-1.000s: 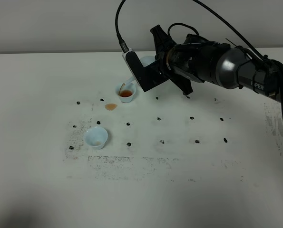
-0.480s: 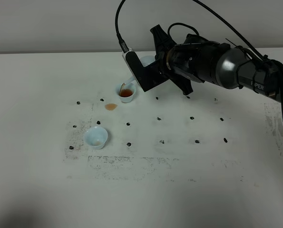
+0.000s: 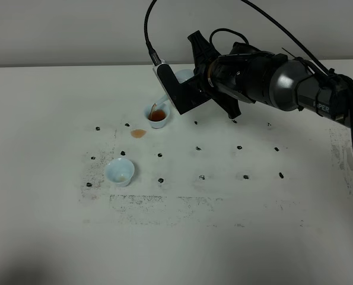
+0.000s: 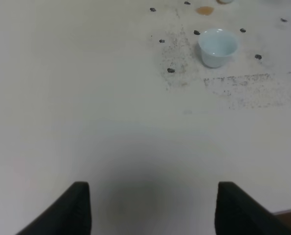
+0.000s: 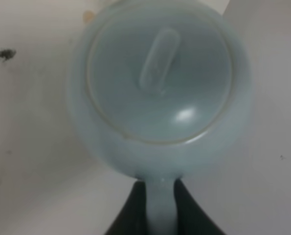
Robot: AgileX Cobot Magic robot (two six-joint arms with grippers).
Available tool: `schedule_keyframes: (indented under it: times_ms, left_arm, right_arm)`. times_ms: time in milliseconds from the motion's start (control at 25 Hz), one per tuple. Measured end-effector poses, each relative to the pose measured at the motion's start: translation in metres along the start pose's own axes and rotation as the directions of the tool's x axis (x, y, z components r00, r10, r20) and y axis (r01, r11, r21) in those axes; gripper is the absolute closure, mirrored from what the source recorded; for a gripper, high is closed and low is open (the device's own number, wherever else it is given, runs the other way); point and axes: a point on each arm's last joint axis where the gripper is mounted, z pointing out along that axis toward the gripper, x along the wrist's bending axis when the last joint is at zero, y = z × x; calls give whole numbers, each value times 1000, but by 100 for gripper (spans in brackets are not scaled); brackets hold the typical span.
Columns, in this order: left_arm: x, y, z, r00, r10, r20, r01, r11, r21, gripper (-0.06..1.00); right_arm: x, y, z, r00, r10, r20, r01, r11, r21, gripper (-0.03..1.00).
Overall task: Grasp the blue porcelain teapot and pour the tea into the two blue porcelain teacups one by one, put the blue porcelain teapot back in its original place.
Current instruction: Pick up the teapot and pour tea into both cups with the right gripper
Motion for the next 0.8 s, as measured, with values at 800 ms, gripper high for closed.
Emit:
schedule_keyframes:
  times_ms: [800]
  left_arm:
    - [0,0,0,1000,0,0,0,1000,0,38]
  right_arm:
    - [0,0,0,1000,-4,4,4,1000,0,89]
